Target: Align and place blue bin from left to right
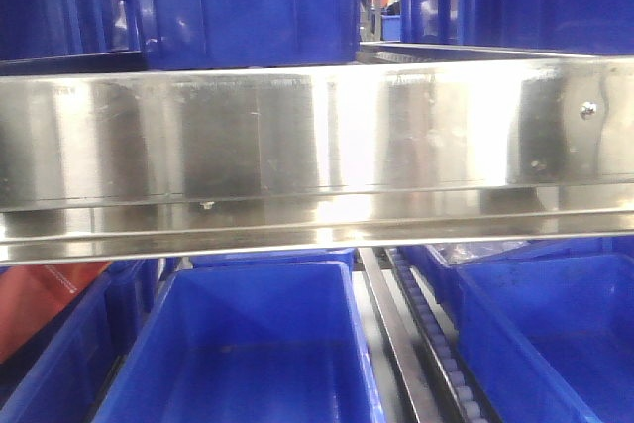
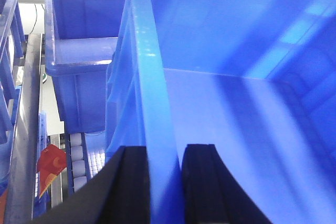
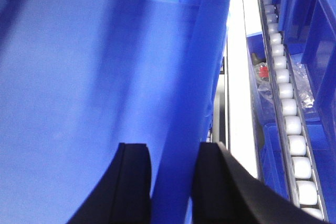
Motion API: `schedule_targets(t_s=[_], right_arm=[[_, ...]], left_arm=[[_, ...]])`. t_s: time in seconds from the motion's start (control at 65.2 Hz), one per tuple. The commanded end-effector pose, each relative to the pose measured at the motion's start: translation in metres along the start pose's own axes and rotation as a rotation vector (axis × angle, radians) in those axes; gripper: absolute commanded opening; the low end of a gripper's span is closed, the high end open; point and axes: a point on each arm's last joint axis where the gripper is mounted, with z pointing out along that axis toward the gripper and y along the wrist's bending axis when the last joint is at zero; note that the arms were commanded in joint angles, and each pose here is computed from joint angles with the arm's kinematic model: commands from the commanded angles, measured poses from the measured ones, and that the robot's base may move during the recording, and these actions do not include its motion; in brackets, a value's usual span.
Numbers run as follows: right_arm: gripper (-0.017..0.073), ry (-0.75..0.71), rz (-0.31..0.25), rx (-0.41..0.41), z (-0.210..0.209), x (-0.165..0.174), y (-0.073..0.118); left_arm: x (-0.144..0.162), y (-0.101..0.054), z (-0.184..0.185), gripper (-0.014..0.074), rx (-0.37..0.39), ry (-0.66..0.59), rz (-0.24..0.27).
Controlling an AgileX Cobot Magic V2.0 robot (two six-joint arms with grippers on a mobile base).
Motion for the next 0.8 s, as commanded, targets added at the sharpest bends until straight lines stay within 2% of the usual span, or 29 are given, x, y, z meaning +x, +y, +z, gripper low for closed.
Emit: schedule_targets(t_s=[0.0, 0.445, 0.582, 0.782], right_arm=[[-0.0070, -0.123, -0.042, -0.041, -0.016, -0.011, 0.004], [-0.0070, -0.142, -0.042, -0.047, -0.016, -0.013, 0.005], [-0.0070, -0.131, -0.015, -0.096, -0.018, -0.012, 0.009], [-0.0070, -0.138, -0.016, -0.077, -0.009, -0.014, 0.005]], left_arm=[[-0.018, -0.006, -0.016, -0.0111, 0.027, -0.150, 0.005], [-0.018, -0.006, -0.016, -0.0111, 0.027, -0.150, 0.005], [-0.018, -0.006, -0.016, -0.0111, 0.029, -0.150, 0.003], [-0.005, -0.004, -0.004, -0.0111, 0.024, -0.030, 0.005]])
